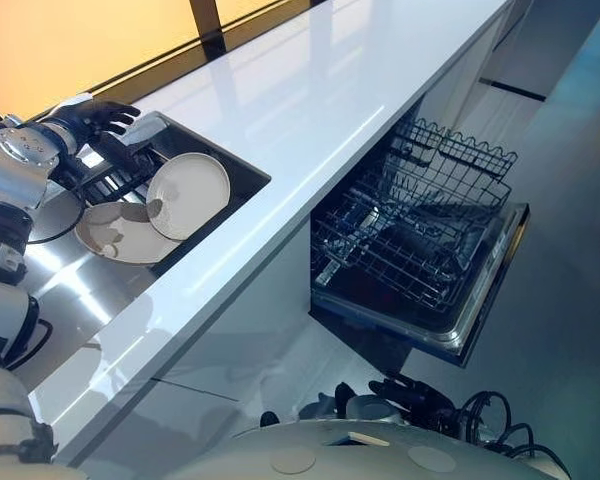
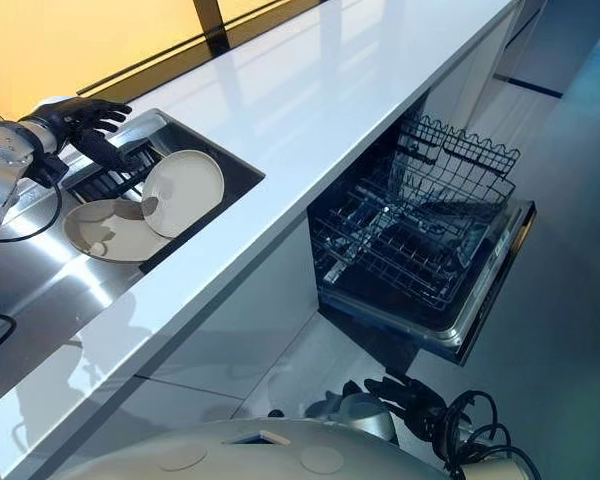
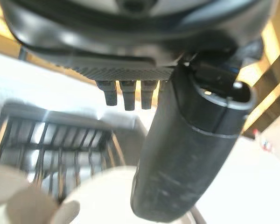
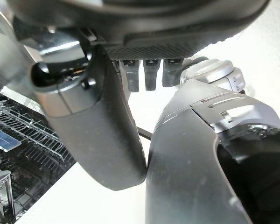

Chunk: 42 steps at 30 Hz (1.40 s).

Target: Pick up plates and place into dishwasher.

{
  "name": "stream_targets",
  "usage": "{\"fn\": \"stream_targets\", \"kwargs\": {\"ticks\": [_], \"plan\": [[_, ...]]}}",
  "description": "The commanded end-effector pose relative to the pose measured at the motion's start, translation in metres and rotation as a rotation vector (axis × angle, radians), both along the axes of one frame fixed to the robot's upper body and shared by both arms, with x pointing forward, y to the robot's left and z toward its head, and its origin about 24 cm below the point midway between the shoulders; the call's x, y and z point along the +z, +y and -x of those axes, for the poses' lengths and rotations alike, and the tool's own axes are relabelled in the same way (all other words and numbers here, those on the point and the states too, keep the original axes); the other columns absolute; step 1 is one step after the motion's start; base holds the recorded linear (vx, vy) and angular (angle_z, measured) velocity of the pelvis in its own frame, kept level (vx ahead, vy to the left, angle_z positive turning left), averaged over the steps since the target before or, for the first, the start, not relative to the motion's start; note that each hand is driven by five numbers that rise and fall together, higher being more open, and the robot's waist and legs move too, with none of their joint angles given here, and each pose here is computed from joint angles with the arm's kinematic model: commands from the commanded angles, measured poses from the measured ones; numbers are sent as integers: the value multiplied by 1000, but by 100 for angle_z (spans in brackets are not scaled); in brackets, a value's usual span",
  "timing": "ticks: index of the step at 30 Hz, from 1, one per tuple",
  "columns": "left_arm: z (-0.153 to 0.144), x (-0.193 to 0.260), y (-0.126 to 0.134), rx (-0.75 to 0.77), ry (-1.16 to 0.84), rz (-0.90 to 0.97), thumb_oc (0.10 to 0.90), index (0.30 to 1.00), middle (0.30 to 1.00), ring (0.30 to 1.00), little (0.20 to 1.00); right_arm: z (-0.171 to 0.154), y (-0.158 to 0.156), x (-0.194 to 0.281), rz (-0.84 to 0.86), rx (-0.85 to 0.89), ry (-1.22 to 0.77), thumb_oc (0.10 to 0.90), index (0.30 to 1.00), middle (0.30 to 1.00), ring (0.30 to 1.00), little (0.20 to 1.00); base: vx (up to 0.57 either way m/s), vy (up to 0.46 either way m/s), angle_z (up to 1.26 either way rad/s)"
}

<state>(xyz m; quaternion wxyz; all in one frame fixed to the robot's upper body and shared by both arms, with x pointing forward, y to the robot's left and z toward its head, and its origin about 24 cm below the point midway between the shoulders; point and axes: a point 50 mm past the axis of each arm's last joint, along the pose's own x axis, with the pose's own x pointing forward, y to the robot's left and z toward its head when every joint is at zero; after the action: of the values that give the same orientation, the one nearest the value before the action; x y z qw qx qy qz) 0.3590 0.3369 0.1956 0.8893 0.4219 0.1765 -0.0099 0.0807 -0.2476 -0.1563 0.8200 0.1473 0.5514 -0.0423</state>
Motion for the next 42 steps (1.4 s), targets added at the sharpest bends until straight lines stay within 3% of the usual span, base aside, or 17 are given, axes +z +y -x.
{"fn": "stream_targets", "kwargs": {"ticks": [1,13,20,32,42], "plan": [[-6,82,-1,2,-226,74,800,900,900,900,900,23,-20,2,64,66,84,800,900,900,900,900,41,58,1],[-7,65,3,5,-122,85,800,900,900,900,900,27,-20,2,58,57,79,800,900,900,900,900,29,14,1],[-7,65,7,47,-163,87,800,900,900,900,900,33,-19,1,56,59,86,800,900,900,900,900,25,-13,-1],[-16,40,-6,65,-236,386,800,900,900,900,900,45,-11,-3,28,78,113,800,900,900,900,900,28,-31,-2],[-22,24,-18,60,-215,449,800,900,900,900,900,51,-6,-4,15,70,114,800,900,900,900,900,36,-36,-5]]}}
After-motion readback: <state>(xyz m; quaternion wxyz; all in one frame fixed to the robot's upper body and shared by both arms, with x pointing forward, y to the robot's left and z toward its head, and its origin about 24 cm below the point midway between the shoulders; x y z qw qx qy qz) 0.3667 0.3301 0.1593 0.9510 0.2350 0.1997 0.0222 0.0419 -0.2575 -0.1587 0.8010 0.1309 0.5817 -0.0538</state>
